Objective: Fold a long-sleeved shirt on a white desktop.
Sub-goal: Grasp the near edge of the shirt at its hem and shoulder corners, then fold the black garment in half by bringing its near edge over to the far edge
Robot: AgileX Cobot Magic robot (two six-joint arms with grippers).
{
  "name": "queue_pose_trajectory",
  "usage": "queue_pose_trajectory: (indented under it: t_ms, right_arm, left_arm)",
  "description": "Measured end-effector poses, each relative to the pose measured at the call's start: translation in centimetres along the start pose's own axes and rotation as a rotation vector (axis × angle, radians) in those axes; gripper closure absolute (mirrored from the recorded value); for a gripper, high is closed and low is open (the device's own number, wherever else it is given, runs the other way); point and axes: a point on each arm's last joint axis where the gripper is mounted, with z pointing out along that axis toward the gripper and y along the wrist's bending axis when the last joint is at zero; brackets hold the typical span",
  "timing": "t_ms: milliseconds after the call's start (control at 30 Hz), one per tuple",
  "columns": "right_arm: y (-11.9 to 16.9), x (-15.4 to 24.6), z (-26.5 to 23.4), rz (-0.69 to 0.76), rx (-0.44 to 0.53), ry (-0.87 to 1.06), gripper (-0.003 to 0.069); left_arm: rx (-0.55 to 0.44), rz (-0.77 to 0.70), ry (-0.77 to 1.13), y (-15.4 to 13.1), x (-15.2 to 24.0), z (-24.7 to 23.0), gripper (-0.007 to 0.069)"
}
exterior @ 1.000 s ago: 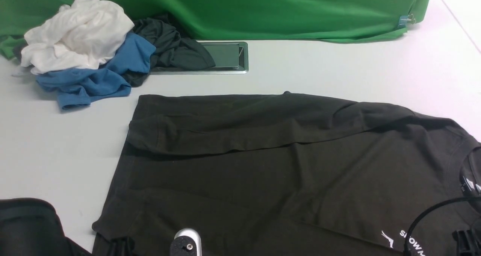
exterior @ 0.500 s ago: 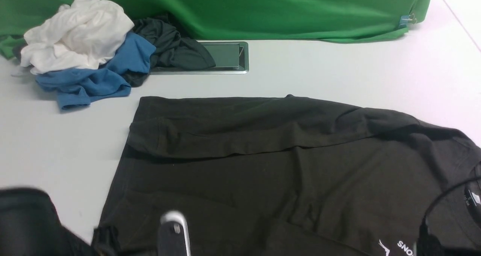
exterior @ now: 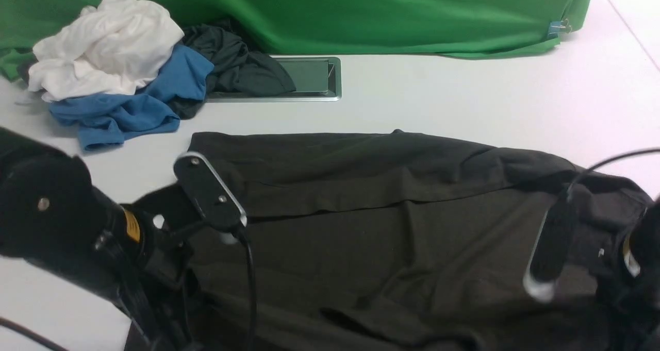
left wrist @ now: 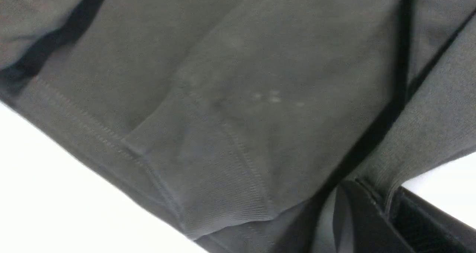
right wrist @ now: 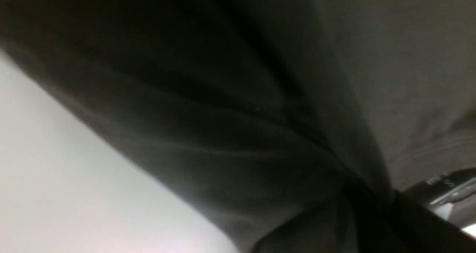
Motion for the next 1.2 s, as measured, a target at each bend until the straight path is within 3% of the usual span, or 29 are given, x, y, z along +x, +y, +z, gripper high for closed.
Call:
queue_pose_trajectory:
  t_ms: [167, 333, 567, 833, 1200]
  right_arm:
    - [-2.0, -0.3, -0.5, 0.071, -0.018, -0.081, 0.0606]
    - [-3.8, -0.8, -1.0, 0.12, 0.013, -0.179, 0.0606]
    - [-7.0, -1.9, 0.5, 0.173, 0.033, -0.209, 0.0606]
    - [-10.4, -4.3, 2.0, 0.227, 0.025, -0.216, 0.0607]
    - [-14.1, -7.0, 0.3, 0.252, 0.1, -0.306, 0.0607]
  left_arm:
    - [-0.004, 0.007, 0.009, 0.9, -0.3, 1.0, 0.0596]
    - [-0.082, 0.042, -0.046, 2.0, -1.4, 1.4, 0.0596]
    - [-0.176, 0.057, -0.124, 5.1, -5.0, 1.1, 0.0596]
    - [-0.235, -0.012, -0.098, 11.0, -6.3, 1.7, 0.0596]
    - [-0.254, -0.031, -0.084, 14.9, -7.5, 3.2, 0.0596]
